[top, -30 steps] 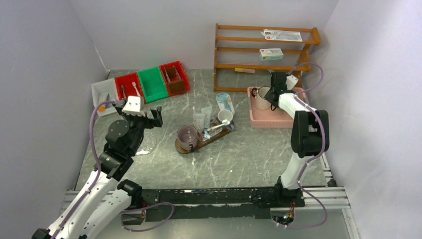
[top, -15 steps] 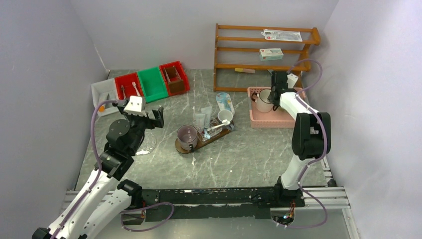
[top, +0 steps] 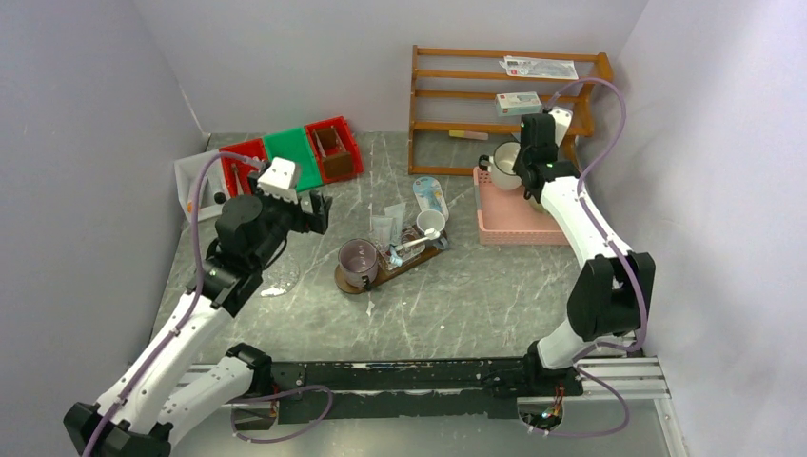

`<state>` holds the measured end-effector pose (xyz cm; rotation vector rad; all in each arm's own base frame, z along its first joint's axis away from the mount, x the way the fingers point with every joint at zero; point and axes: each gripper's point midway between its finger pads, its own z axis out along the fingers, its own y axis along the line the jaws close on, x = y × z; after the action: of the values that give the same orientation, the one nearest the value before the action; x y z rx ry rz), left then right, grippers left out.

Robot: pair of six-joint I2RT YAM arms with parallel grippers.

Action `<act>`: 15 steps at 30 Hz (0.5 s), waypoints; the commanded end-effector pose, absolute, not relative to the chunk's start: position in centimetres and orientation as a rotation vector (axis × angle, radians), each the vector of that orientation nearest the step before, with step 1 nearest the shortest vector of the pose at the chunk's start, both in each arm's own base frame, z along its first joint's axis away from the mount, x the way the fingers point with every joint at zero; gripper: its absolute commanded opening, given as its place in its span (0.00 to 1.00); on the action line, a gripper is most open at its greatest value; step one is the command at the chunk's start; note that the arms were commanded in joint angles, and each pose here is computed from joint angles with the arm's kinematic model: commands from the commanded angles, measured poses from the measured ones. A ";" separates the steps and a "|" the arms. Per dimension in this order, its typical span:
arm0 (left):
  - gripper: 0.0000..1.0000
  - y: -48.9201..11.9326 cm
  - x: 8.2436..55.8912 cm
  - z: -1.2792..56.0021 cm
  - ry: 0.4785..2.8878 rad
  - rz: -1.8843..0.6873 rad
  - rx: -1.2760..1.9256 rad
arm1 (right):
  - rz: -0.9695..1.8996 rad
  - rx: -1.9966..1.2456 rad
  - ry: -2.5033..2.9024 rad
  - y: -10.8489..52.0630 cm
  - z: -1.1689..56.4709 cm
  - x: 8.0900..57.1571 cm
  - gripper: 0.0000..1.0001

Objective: Prepare toiletry sets of a toothbrush and toothpaste on the tray
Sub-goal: Pick up the cup from the storage box.

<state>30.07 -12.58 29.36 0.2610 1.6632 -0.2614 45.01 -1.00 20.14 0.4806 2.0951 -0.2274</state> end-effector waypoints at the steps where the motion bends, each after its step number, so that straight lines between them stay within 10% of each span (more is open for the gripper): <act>1: 0.97 -14.2 30.0 30.9 1.712 -0.341 0.315 | -0.181 0.394 1.964 0.8 26.5 45.2 0.00; 15: 0.97 -17.1 30.2 33.6 1.782 -0.471 0.410 | 0.003 0.053 1.881 11.5 33.8 41.9 0.00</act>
<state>30.83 -15.96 33.07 0.3667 1.7488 -0.3928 42.77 8.52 27.30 0.1181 2.0328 -0.1006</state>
